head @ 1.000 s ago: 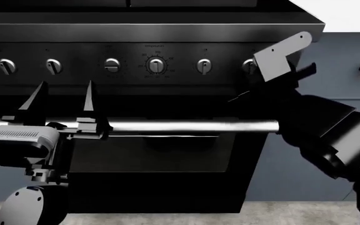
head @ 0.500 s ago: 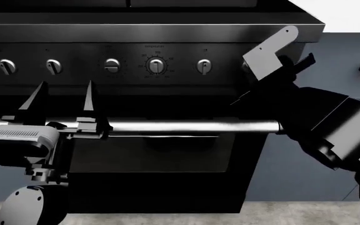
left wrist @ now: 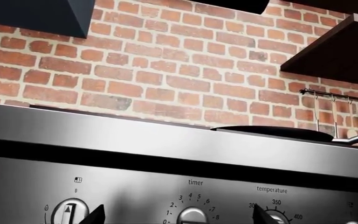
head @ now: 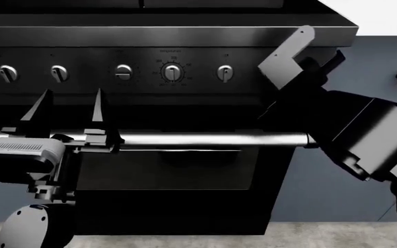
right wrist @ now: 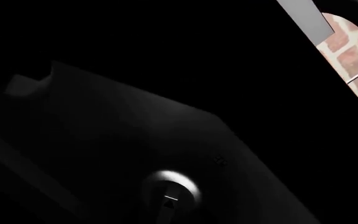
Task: Pick the croissant and place it on the pan. Then turn on the stove to warm the croissant.
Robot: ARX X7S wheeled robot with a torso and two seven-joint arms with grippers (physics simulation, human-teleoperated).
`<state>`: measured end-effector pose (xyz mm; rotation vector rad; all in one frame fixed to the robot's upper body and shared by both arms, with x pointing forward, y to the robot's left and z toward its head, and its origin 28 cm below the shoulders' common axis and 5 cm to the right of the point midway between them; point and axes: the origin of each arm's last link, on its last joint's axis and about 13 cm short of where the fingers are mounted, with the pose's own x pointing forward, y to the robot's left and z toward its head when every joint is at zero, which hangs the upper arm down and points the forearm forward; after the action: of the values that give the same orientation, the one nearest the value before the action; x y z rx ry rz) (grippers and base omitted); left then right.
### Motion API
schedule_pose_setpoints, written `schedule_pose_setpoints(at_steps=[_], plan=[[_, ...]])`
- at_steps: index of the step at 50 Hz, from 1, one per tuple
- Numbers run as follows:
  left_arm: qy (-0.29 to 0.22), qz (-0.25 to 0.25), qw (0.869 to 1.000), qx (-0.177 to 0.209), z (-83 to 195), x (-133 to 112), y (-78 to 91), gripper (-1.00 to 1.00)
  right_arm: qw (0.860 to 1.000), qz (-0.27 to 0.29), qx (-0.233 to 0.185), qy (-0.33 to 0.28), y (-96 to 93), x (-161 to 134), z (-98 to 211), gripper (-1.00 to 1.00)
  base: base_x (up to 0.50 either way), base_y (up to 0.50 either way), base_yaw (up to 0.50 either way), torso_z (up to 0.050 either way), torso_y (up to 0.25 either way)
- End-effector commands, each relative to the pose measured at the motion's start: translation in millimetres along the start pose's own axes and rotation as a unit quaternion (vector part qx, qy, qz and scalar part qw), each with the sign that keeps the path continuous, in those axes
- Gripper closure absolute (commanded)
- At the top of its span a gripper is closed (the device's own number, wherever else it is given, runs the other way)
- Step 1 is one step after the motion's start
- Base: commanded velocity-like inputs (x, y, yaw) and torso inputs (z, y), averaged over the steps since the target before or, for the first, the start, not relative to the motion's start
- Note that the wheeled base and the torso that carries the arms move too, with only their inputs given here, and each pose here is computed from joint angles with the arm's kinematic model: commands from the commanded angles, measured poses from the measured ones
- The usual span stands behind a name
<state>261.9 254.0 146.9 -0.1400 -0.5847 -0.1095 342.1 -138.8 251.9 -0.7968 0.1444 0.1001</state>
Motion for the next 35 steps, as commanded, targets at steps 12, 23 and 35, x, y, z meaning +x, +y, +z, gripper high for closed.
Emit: schedule_pose_setpoints(at_steps=[12, 23, 35], plan=[[-0.002, 0.0, 1.0, -0.001, 1.1, -0.2, 0.1, -1.0, 0.993, 0.113, 0.03, 0.029, 29.1, -3.5, -2.6, -1.0, 0.0, 0.0, 0.0, -0.001, -0.005], [-0.004, -0.001, 1.0, -0.002, 2.7, -1.0, -0.2, -1.0, 0.994, 0.094, 0.047, 0.025, 28.6, -17.9, -2.2, -1.0, 0.0, 0.0, 0.0, -0.001, -0.001], [-0.004, -0.003, 1.0, -0.005, 4.4, -1.1, -0.6, -1.0, 0.997, 0.019, 0.072, -0.01, 23.8, -58.9, 3.5, -1.0, 0.0, 0.0, 0.0, 0.0, 0.0]])
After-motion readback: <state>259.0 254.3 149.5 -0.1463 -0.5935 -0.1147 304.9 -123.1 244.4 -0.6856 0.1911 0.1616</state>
